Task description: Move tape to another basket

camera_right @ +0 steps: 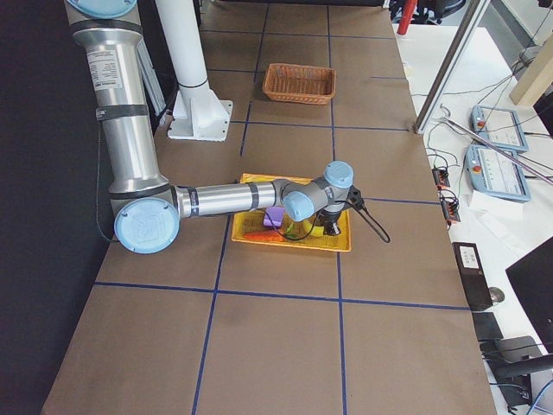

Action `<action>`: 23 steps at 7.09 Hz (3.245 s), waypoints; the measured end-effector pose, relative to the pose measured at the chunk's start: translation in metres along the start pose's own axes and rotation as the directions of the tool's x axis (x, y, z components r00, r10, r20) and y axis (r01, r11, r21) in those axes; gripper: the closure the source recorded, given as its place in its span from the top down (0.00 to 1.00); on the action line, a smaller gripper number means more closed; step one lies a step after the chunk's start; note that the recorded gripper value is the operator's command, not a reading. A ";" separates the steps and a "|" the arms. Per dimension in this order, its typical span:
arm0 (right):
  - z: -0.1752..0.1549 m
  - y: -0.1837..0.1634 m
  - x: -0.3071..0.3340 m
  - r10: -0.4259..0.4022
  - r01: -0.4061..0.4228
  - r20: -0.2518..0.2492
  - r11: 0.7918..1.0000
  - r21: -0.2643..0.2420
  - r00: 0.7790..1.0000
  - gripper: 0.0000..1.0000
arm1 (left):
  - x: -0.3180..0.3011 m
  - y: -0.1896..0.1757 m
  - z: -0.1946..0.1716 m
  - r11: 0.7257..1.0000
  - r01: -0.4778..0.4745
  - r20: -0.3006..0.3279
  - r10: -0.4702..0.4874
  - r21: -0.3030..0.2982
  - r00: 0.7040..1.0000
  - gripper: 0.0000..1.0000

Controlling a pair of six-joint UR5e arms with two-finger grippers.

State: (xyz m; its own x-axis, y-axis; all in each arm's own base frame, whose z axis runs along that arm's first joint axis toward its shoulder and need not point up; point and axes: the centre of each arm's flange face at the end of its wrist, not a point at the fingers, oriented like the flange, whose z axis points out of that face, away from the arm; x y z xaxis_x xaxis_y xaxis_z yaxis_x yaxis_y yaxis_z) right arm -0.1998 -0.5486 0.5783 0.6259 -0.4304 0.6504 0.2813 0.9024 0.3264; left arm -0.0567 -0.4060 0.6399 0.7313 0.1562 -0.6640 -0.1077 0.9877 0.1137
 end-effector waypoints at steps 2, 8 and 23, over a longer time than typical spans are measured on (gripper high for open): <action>-0.023 -0.009 -0.013 0.156 -0.158 0.042 0.985 0.068 0.987 0.00 | 0.016 -0.033 -0.021 0.989 -0.097 0.018 0.096 0.110 0.995 1.00; -0.061 -0.013 -0.072 0.397 -0.511 0.396 0.824 0.244 0.828 0.00 | 0.122 -0.075 -0.016 0.947 -0.093 -0.136 0.140 0.306 0.981 1.00; -0.083 0.070 -0.229 0.020 -0.499 0.928 0.847 0.182 0.373 0.00 | 0.612 -0.023 -0.080 0.933 0.360 -0.974 -0.071 0.011 0.213 1.00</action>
State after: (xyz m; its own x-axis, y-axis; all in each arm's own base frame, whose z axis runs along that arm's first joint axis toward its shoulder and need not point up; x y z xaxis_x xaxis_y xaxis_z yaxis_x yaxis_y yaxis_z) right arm -0.2631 -0.3848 0.3948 -0.4355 -0.1620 0.8855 -0.2063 0.9755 0.0770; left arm 0.3398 -0.3321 0.1718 -0.4926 -0.0253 -0.8699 0.1704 0.9774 -0.1249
